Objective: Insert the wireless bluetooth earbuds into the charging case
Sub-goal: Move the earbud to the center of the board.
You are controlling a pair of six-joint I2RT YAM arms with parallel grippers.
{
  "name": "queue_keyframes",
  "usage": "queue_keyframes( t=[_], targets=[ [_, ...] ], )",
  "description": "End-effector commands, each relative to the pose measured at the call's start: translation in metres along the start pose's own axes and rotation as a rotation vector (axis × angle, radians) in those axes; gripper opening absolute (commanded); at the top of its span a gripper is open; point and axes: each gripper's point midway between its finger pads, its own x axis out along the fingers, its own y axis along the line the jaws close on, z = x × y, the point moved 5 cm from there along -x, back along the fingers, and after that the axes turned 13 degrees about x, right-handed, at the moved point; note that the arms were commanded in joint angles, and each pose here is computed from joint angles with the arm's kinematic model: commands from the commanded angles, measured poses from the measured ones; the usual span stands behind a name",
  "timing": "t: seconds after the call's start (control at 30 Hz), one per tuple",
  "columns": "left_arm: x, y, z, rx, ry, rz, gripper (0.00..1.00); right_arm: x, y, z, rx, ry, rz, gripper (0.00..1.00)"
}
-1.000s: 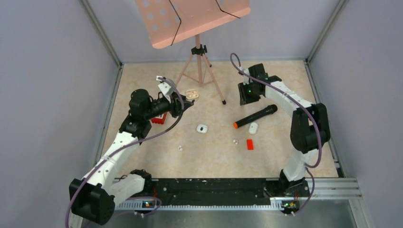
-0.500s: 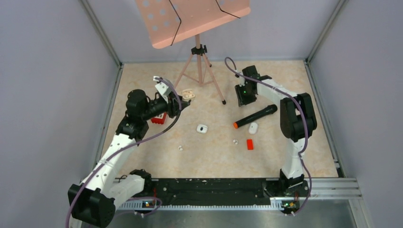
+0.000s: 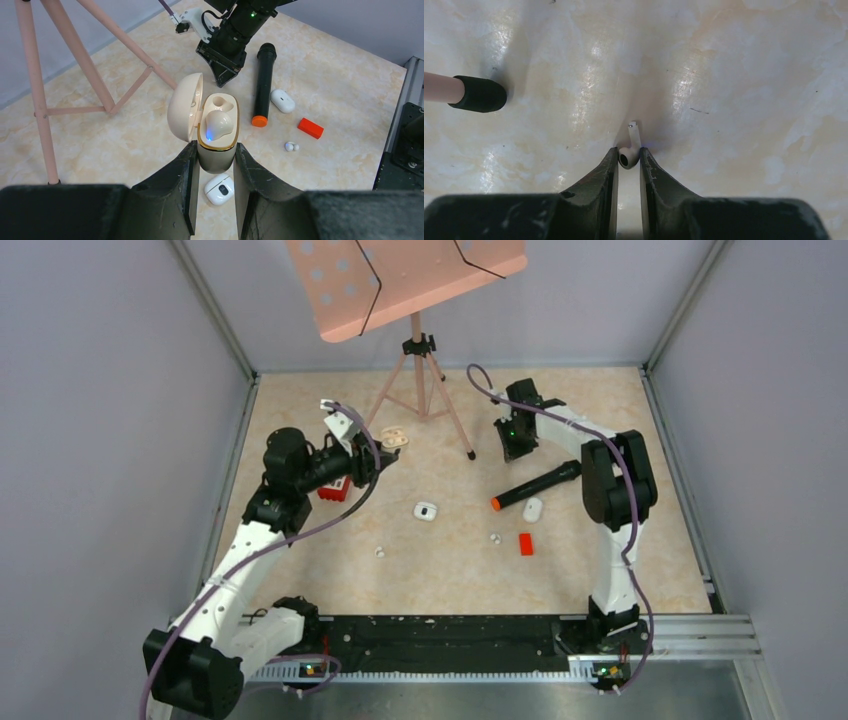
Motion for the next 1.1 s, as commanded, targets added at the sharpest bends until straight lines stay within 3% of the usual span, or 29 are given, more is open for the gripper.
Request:
queue_keyframes(
  t=[0.0, 0.23, 0.4, 0.5, 0.77, 1.07],
  targets=[
    [-0.006, 0.004, 0.027, 0.071, -0.071, 0.024, 0.0, 0.002, -0.003, 0.01, -0.056, -0.033, 0.006, 0.13],
    [-0.008, 0.003, 0.026, 0.074, -0.07, 0.025, 0.0, -0.042, 0.027, 0.004, -0.367, -0.087, 0.213, 0.04],
    [-0.009, 0.004, 0.024, 0.077, -0.071, 0.032, 0.0, -0.086, 0.065, -0.042, -0.844, -0.18, 0.49, 0.04],
    [-0.008, 0.004, 0.023, 0.067, -0.071, 0.039, 0.0, -0.101, 0.084, -0.067, -1.134, -0.203, 0.561, 0.04],
    [-0.009, 0.005, 0.025, 0.07, -0.075, 0.042, 0.0, -0.089, 0.124, -0.123, -1.581, 0.018, 0.719, 0.06],
    [-0.014, 0.003, 0.019, 0.058, -0.067, 0.057, 0.0, -0.072, 0.133, -0.128, -1.925, -0.014, 0.765, 0.07]
  ],
)
